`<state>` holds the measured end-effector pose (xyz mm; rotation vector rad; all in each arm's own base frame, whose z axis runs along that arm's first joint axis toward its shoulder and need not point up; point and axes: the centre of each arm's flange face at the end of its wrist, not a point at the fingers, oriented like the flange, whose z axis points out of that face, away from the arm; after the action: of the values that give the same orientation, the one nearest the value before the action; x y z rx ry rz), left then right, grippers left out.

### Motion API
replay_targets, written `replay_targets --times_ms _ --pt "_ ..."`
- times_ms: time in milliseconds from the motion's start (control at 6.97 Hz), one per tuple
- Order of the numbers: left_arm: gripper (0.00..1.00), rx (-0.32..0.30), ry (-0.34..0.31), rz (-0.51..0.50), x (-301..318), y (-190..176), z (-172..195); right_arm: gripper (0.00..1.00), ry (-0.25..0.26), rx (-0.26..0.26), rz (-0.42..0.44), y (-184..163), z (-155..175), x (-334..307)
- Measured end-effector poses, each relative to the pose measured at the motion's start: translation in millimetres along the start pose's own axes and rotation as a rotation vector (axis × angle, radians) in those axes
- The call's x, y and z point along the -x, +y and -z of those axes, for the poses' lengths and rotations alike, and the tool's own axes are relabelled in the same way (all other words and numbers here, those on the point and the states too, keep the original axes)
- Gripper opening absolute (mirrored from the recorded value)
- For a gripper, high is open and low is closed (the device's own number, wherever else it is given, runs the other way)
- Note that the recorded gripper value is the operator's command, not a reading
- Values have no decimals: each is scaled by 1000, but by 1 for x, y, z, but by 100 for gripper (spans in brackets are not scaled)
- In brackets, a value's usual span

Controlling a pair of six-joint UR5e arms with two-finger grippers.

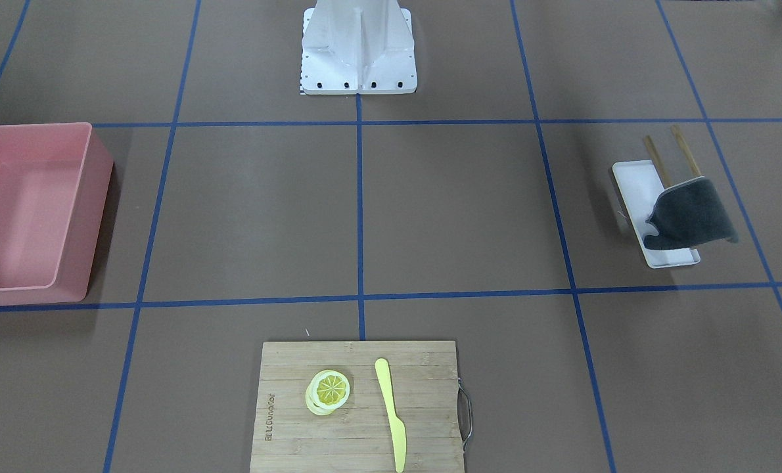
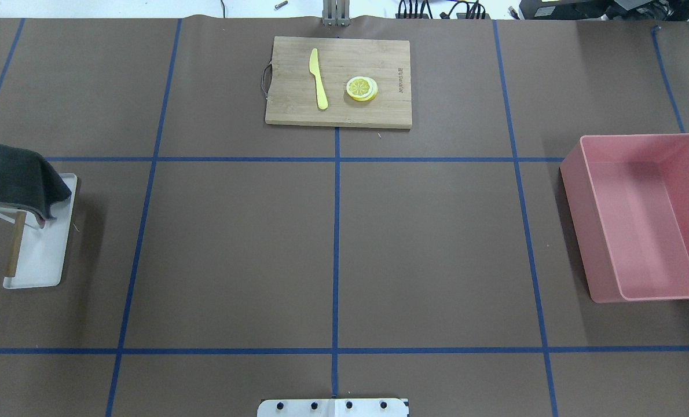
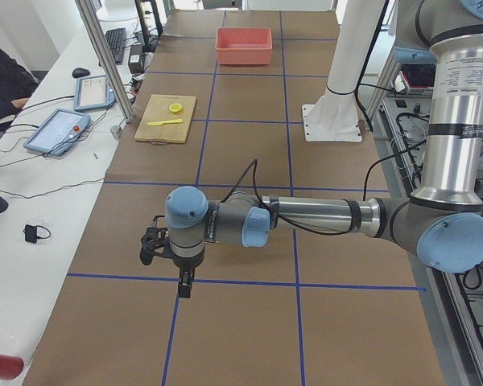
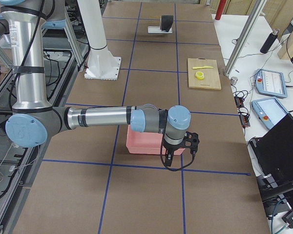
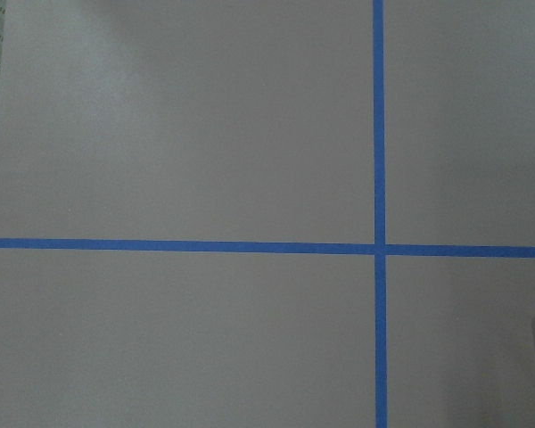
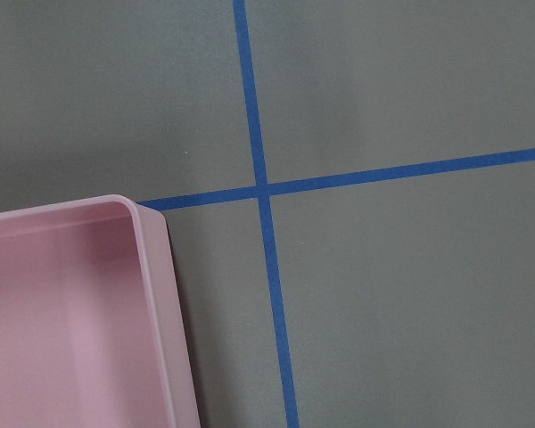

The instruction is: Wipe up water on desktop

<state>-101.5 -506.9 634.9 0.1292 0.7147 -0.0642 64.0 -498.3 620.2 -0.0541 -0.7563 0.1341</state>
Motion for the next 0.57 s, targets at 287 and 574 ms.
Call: replay_targets --times_ms 287,574 --pt "98 -1 1 -2 -1 0 0 100 0 0 0 1 0 0" --pt "98 0 1 -3 -1 0 -1 100 -2 -2 1 3 1 1"
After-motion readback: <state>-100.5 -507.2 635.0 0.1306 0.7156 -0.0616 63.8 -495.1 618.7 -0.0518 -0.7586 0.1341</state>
